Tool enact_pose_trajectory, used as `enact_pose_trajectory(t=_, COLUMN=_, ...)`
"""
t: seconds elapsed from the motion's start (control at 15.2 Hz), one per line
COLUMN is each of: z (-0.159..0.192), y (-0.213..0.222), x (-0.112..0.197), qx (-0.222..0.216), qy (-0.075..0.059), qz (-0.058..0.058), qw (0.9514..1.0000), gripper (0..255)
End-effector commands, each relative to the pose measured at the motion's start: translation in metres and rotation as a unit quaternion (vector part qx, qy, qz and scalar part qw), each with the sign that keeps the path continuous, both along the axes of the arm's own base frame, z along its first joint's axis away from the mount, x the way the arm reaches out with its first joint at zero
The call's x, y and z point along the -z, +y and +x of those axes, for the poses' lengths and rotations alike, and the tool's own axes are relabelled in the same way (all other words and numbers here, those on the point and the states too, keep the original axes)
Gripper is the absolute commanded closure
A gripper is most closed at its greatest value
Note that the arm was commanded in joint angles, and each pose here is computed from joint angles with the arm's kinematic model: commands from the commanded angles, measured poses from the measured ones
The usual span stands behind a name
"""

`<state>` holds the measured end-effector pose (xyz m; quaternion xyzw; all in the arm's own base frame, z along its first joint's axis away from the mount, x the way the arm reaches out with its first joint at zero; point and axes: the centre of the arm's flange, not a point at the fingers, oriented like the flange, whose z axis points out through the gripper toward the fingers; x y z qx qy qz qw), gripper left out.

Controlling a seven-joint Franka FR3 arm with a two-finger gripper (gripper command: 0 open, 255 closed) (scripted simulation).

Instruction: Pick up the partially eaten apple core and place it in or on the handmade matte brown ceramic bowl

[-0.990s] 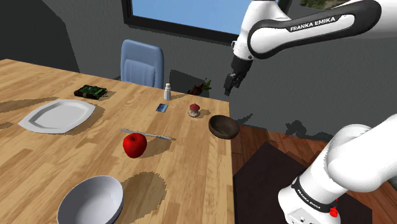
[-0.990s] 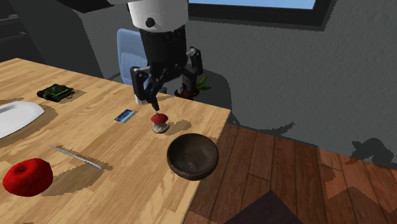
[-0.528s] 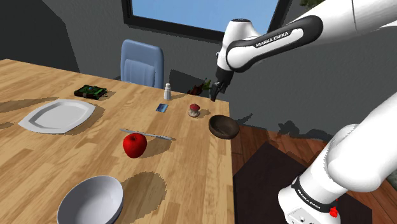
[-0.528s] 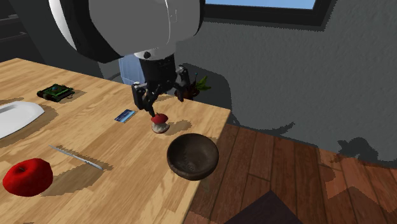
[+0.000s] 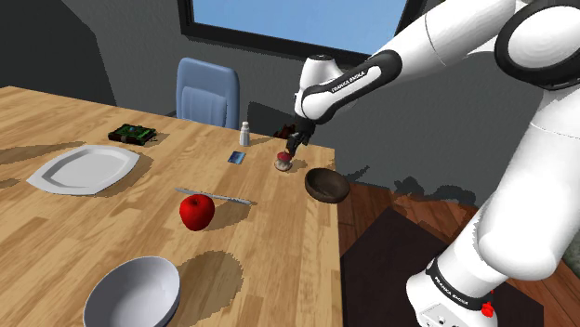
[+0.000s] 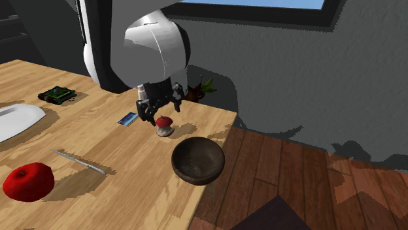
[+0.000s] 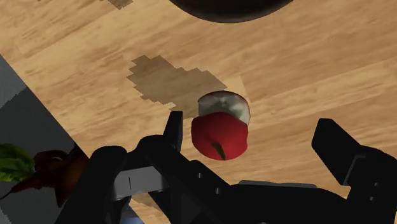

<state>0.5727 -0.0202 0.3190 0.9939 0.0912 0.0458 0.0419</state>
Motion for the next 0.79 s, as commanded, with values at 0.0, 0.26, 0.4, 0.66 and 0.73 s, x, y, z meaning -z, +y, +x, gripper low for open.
enact_pose_trajectory(t=0.0, z=0.016, y=0.001, x=0.019, qx=-0.004, qy=-0.001, qz=-0.001, qw=1.0, gripper=0)
enact_pose_trajectory(t=0.26, z=0.042, y=0.002, x=0.05, qx=-0.01, qy=-0.002, qz=-0.001, qw=1.0, gripper=0)
enact_pose_trajectory(t=0.4, z=0.043, y=0.001, x=0.06, qx=-0.01, qy=-0.002, qz=-0.001, qw=1.0, gripper=0)
enact_pose_trajectory(t=0.66, z=0.045, y=-0.001, x=0.081, qx=-0.01, qy=-0.002, qz=-0.001, qw=1.0, gripper=0)
enact_pose_trajectory(t=0.73, z=0.045, y=-0.001, x=0.084, qx=-0.01, qy=-0.002, qz=-0.001, qw=1.0, gripper=0)
